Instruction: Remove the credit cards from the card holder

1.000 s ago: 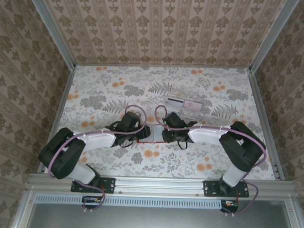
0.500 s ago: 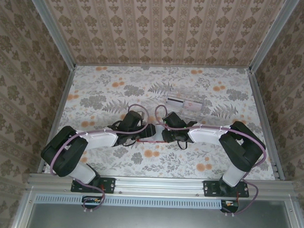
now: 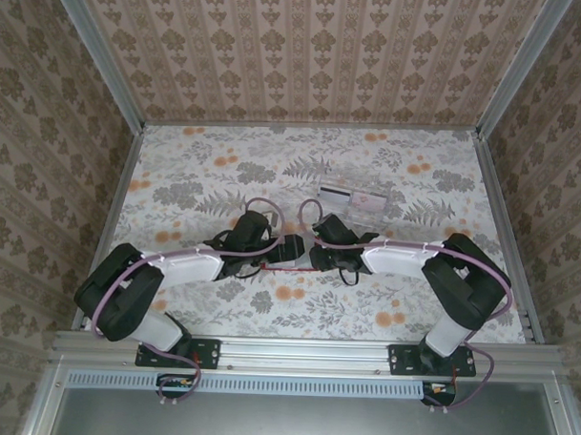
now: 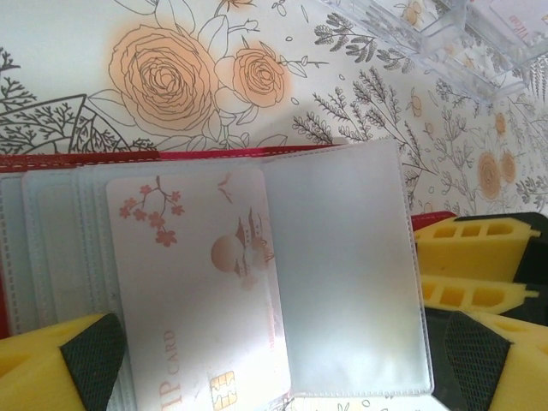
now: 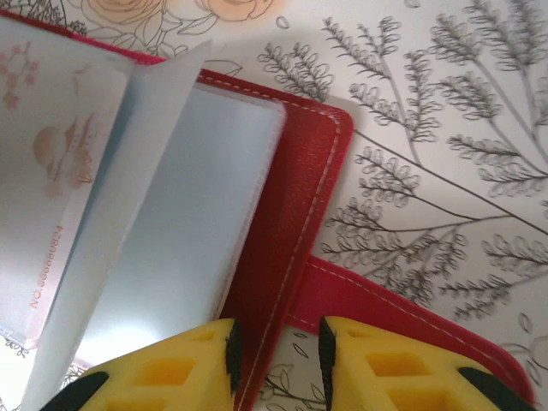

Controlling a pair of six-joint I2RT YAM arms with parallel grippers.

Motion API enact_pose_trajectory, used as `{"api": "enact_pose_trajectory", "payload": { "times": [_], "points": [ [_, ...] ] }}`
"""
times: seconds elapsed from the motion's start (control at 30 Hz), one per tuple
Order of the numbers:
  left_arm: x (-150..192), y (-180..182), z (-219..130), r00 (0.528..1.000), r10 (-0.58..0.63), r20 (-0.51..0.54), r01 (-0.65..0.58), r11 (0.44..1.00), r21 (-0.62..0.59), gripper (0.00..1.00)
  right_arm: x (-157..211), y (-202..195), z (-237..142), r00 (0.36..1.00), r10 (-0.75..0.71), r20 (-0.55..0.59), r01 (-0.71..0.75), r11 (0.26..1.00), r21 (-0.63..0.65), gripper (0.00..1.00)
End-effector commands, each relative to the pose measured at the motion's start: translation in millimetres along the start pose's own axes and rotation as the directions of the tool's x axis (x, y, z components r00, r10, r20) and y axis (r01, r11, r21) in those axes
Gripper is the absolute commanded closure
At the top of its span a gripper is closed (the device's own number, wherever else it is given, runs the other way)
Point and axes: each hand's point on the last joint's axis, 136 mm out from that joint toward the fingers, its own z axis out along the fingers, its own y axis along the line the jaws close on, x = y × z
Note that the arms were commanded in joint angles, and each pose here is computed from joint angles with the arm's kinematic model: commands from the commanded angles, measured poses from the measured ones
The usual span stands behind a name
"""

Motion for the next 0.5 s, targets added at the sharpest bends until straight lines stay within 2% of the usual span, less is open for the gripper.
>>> {"api": "enact_pose_trajectory", "payload": {
  "times": [0.0, 0.1, 0.23, 0.33, 0.47],
  "points": [
    [-2, -6, -14, 1.0, 0.009, 0.013, -0.01, 1.0, 0.03, 0.0, -21, -8, -21, 0.993, 0.05, 0.108, -0.053, 0.998, 0.027, 0.66],
    [-9, 2, -23, 0.999, 0.007, 0.031, -0.007, 1.0, 0.005, 0.0, -31, -11, -36, 0.983, 0.069, 0.168, -0.075, 0.997, 0.029, 0.65],
    [-11, 14, -26, 0.999, -0.012, 0.033, 0.012, 1.0, -0.005, 0.05, -45, 10, -48, 0.976, 0.085, 0.203, -0.07, 0.994, -0.081, 0.67],
    [-11, 22, -23, 1.0, -0.016, 0.027, 0.016, 1.0, -0.022, 0.2, -50, 31, -45, 0.98, 0.097, 0.172, -0.066, 0.982, -0.174, 0.68],
    [-12, 30, -18, 1.0, -0.022, 0.019, 0.023, 0.999, -0.042, 0.5, -57, 49, -36, 0.981, 0.132, 0.143, -0.094, 0.964, -0.249, 0.71]
  ]
}}
